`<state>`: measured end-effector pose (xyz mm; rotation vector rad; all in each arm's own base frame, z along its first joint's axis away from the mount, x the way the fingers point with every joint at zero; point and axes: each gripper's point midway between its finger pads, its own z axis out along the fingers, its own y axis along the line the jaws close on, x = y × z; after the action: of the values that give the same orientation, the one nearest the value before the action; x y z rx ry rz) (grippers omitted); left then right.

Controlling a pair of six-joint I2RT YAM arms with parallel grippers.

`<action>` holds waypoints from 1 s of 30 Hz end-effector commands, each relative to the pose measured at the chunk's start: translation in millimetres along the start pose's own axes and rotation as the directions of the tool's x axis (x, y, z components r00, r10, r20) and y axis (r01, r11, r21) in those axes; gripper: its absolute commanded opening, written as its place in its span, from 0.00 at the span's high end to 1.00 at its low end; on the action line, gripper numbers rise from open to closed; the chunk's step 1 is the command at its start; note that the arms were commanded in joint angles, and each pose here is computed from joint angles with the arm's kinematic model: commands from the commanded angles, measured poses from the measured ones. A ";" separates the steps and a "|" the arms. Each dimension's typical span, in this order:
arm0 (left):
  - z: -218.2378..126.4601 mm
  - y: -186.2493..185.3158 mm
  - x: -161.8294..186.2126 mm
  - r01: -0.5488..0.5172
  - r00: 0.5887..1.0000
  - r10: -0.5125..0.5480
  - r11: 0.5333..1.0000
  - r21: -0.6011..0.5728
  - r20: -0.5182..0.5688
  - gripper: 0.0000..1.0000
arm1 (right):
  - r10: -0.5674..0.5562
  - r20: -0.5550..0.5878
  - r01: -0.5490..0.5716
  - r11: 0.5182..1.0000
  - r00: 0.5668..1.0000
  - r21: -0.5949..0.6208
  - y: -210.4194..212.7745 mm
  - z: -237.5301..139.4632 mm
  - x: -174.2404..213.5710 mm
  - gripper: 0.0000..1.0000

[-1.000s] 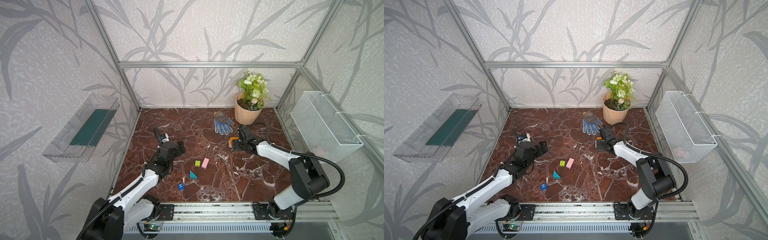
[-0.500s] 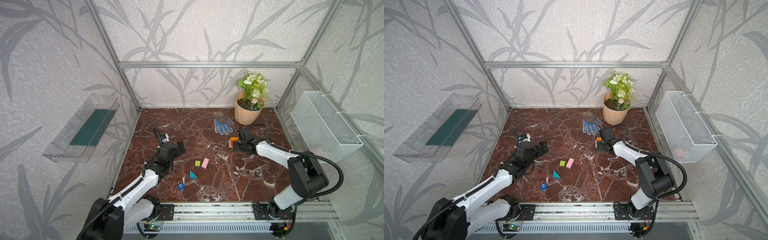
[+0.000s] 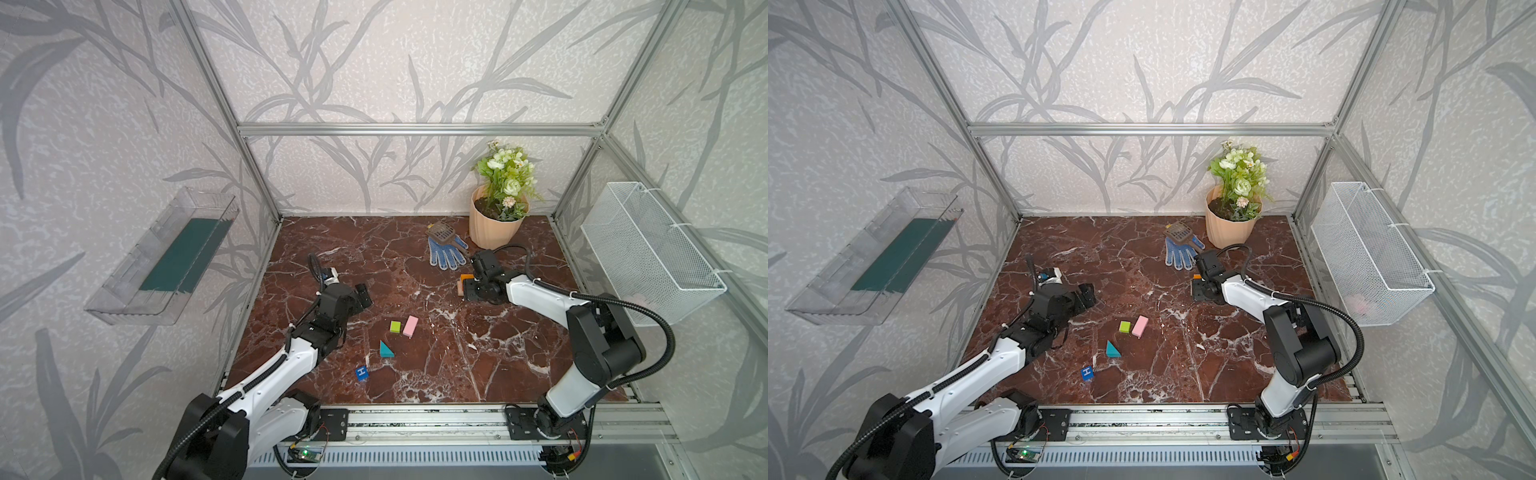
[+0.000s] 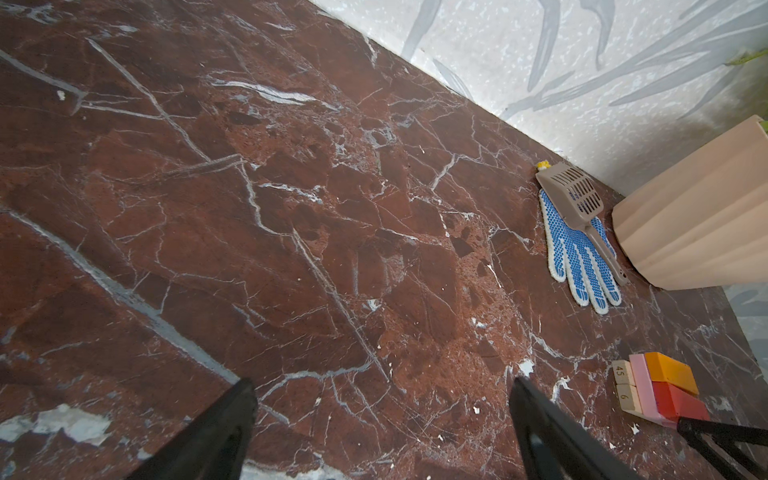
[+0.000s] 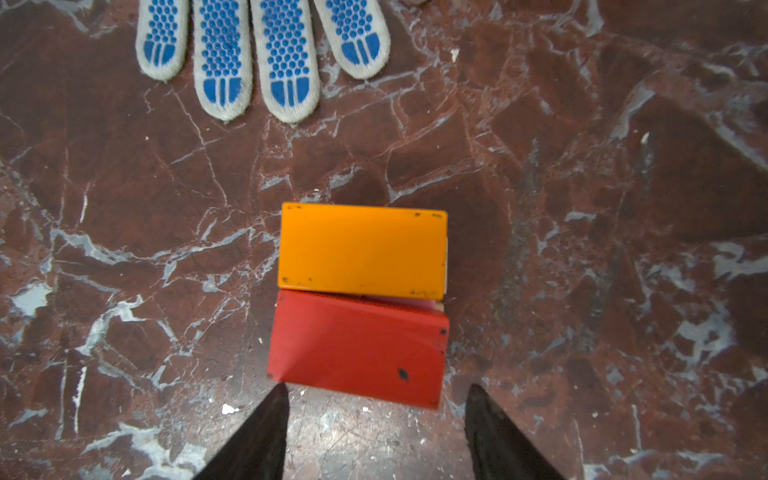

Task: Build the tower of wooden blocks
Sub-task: 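Open the right gripper and nudge the red block into line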

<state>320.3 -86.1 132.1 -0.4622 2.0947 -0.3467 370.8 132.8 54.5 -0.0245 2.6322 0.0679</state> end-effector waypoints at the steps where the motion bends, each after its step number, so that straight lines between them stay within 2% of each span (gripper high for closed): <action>1: -1.4 -5.7 -10.6 -0.003 1.000 0.003 1.000 -0.001 0.020 0.04 | 0.009 -0.010 -0.009 1.000 1.000 0.005 1.0 -0.6 -2.1 0.34; 8: 0.1 -5.8 -9.9 -0.005 1.000 0.005 1.000 -0.004 0.015 0.04 | 0.002 -0.006 -0.002 1.000 1.000 -0.007 2.8 -1.4 -2.7 0.34; 13: 0.2 -5.8 -9.8 -0.008 1.000 0.008 1.000 -0.006 0.013 0.04 | 0.004 -0.004 -0.004 1.000 1.000 -0.002 0.6 -3.9 -0.7 0.42; 20: 0.1 -6.0 -9.5 -0.008 1.000 0.008 1.000 -0.004 0.011 0.04 | 0.018 0.027 -0.018 1.000 0.999 -0.002 -5.5 -15.2 5.7 0.42; 30: 0.0 -6.6 -9.4 -0.006 1.000 0.006 1.000 -0.002 0.009 0.04 | 0.093 0.043 -0.095 0.995 0.995 0.033 -29.3 -23.4 12.7 0.47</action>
<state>322.7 -87.2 133.4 -0.4613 2.0989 -0.3443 348.8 112.3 63.1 0.0488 2.6076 0.0604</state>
